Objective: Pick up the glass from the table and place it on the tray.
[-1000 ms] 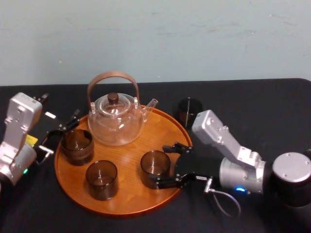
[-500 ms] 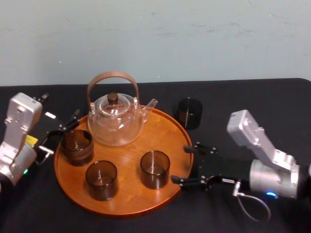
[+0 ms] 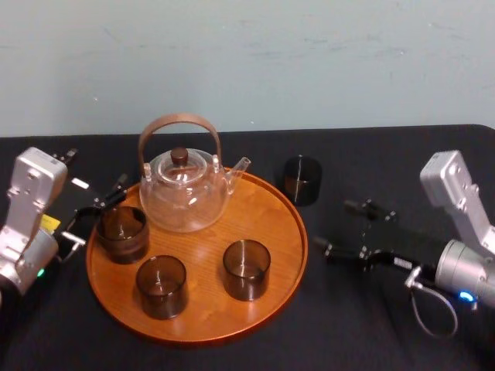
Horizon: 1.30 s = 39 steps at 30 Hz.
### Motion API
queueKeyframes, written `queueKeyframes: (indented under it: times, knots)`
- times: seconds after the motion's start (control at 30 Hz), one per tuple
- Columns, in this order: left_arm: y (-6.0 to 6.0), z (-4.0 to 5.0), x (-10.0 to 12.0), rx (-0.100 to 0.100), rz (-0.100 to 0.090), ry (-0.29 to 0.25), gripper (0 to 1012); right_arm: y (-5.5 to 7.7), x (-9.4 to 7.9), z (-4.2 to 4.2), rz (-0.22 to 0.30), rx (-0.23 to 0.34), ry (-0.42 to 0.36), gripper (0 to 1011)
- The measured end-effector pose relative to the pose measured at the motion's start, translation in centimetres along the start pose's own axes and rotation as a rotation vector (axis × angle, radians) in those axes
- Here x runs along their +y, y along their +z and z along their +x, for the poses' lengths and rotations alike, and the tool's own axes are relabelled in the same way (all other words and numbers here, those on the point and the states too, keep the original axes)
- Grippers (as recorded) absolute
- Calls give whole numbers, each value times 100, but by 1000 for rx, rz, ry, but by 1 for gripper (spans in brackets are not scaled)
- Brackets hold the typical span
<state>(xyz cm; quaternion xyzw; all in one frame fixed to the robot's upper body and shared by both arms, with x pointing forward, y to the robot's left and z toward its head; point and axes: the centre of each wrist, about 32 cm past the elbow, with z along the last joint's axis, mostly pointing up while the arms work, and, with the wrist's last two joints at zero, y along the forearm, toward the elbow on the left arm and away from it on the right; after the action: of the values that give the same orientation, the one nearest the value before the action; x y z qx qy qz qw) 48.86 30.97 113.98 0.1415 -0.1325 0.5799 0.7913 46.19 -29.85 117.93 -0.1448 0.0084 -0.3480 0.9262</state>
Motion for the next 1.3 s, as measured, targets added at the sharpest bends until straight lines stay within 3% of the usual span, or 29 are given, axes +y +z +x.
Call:
queueKeyframes:
  times: [0.23,0.5,1.3]
  knots:
    - [0,0,0,0,0,0,1001,23,55,34,-15,72,-155,1002]
    - [0,0,0,0,0,0,1001,30,172,69,-27,117,-236,1002]
    - [0,0,0,0,0,0,1001,12,598,297,-98,129,-283,1002]
